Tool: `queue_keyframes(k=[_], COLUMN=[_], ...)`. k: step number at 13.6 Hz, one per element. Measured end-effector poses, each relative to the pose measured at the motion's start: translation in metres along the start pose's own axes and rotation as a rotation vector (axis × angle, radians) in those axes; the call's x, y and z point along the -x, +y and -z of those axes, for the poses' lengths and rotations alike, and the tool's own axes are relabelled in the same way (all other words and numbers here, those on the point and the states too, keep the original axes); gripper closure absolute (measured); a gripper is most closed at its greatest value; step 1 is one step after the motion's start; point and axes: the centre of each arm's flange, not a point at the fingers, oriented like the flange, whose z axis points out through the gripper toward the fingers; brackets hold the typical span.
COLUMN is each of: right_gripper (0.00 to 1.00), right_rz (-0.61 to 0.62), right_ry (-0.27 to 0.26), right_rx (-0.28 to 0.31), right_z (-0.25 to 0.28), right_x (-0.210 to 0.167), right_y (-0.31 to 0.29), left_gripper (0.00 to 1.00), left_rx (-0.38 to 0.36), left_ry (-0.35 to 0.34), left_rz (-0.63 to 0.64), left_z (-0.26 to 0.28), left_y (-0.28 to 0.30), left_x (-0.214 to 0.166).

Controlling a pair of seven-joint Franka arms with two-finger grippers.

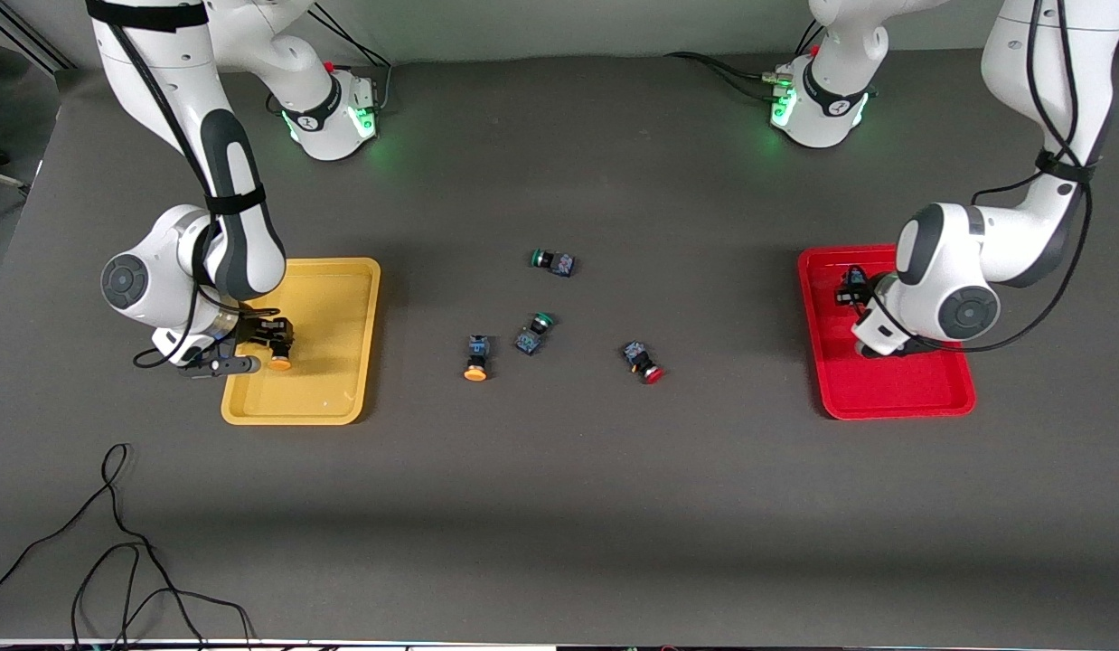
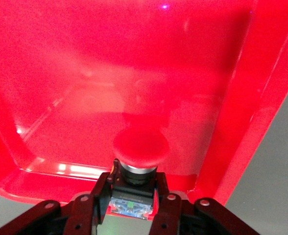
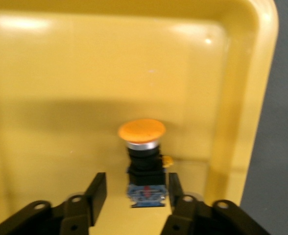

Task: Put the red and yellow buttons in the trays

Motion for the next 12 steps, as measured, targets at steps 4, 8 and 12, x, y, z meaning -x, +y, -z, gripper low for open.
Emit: queue_keyframes(k=[4,8,12], right_gripper=[0.0,0.0,0.0], right_rz=[-0.041,-0.094,-0.104], right_ry=[-0.103,-0.084,-0.011], right_rx=[0.014,0.013,-0.012], right_z=[0.087,0.125,0.104], right_x=[-0.044,-0.049,-0.016], right_y=[-0.04,-0.165,-0.303], left_gripper=[0.07,0.0,0.0], left_rx=[-0.016,0.052,0.135], left_ry=[0.008,0.077,0.056], left_rz=[-0.01,-0.044,0.049], left_z=[0.048,0.143,0.145], left_y=[0.008,0.09,0.223], left_x=[-0.001,0.008,0.004])
